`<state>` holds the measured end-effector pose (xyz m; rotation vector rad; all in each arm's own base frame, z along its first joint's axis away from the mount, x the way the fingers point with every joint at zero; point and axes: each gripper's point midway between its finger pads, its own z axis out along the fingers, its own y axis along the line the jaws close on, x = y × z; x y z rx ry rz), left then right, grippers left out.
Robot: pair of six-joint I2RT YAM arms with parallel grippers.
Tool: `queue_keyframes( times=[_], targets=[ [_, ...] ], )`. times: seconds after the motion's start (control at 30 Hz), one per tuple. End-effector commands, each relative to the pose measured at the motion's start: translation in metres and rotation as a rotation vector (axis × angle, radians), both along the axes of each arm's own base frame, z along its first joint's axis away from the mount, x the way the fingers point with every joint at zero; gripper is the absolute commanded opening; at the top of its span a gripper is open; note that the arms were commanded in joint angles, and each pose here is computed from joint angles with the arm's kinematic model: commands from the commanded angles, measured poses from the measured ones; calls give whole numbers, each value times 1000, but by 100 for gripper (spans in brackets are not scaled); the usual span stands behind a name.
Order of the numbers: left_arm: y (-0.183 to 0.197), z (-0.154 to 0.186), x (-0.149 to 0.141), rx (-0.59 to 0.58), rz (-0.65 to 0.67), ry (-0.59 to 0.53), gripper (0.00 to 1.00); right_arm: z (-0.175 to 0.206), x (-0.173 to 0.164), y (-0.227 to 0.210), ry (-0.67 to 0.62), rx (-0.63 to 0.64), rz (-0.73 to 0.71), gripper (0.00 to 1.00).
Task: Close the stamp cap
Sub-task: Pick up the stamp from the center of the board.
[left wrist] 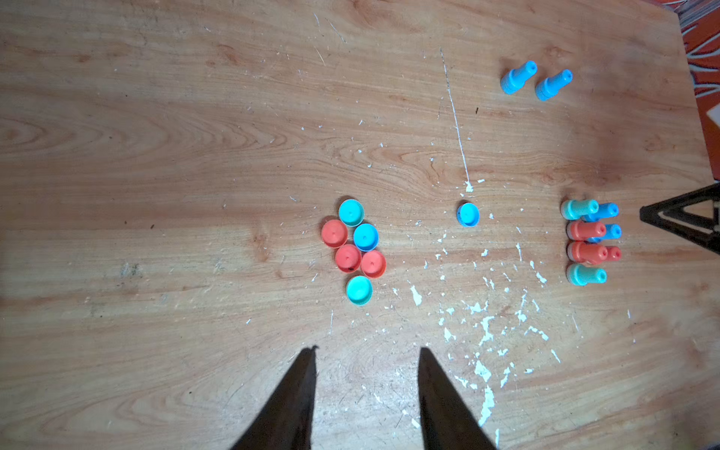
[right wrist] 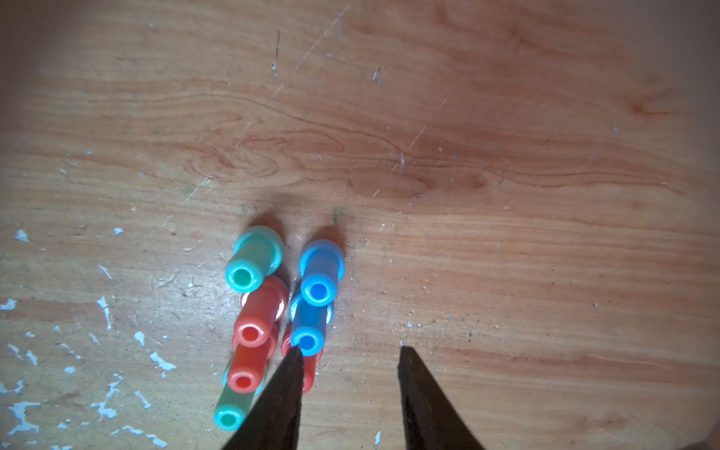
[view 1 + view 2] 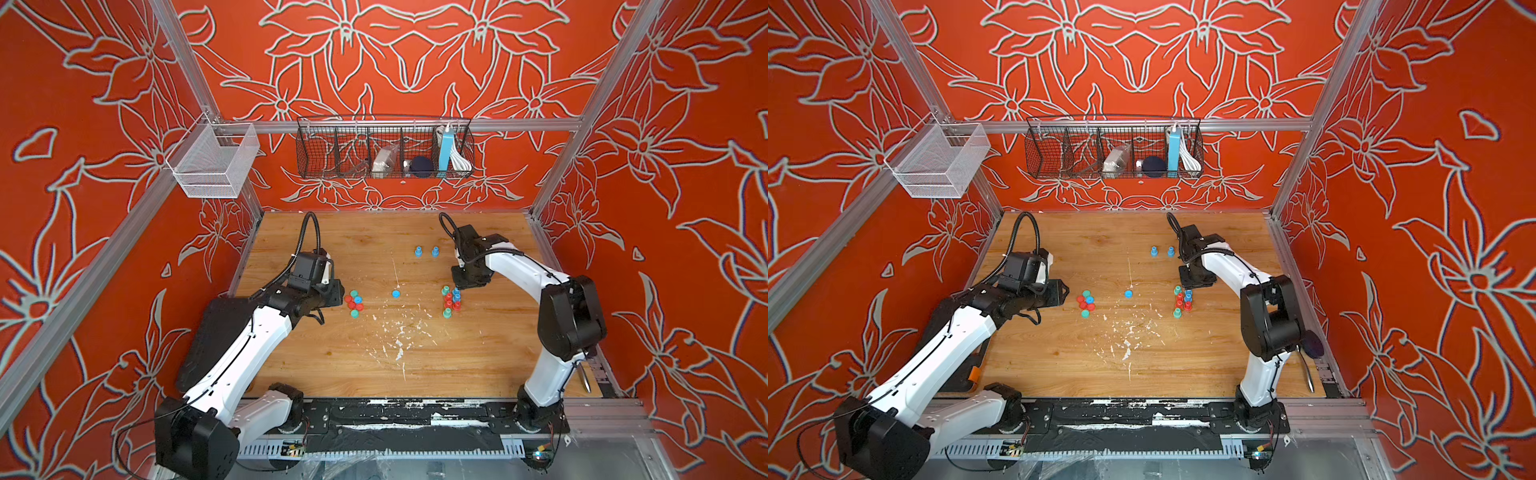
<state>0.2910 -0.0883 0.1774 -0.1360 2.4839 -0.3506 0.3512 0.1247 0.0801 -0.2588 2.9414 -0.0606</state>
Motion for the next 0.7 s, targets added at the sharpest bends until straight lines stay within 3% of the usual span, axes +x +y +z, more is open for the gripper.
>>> queue_keyframes(
  times=[0.0,0.67],
  targets=[
    [4,5,-2,13,3,-16,43,-2,2,10,1,11,9,42],
    [6,3,-2,21,9,-12,43,-17,21,15,1,-56,30,37]
  ],
)
